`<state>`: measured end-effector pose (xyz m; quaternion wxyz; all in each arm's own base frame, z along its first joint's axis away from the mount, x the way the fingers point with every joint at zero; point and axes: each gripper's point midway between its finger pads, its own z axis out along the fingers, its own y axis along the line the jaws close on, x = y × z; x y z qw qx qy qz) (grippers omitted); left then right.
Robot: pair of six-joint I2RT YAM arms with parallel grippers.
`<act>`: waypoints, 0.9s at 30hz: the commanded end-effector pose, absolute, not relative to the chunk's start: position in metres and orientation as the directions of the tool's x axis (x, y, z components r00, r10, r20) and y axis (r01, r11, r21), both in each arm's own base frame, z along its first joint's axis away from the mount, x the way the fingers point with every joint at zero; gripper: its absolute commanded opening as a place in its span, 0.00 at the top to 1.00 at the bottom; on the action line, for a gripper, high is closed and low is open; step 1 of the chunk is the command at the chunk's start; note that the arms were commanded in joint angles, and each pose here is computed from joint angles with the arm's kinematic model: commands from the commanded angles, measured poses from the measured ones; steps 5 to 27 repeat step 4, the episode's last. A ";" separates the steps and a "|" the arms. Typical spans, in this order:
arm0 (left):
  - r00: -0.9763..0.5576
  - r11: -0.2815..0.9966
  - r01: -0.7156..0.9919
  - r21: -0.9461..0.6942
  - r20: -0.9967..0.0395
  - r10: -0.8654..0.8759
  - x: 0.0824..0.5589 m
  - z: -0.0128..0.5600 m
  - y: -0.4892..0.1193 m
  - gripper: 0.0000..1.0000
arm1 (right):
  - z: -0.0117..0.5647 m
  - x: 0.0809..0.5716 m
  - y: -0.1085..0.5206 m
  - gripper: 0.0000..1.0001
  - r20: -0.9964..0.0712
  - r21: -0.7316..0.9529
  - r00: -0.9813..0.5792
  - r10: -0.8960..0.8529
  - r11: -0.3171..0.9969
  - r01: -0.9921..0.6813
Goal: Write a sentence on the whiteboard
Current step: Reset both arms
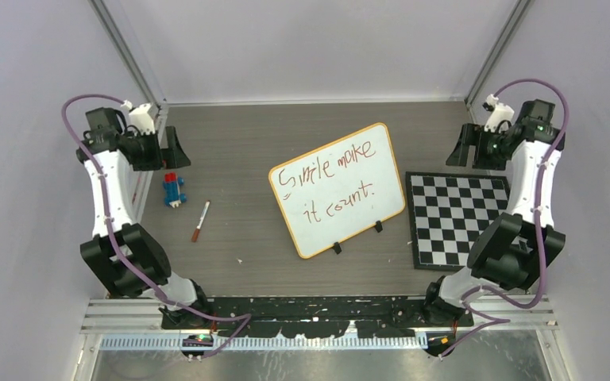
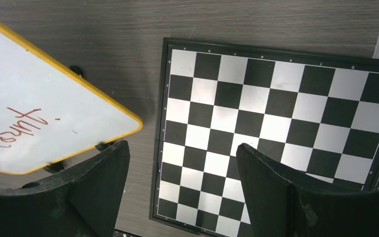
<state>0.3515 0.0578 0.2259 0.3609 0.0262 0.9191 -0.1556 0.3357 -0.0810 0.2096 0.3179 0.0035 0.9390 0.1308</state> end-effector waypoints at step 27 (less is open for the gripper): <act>-0.745 0.958 0.121 -0.259 -0.661 -0.085 0.342 0.211 0.061 0.00 | 0.210 0.345 -0.084 0.16 -0.619 0.270 -0.773 0.137 0.962 -0.046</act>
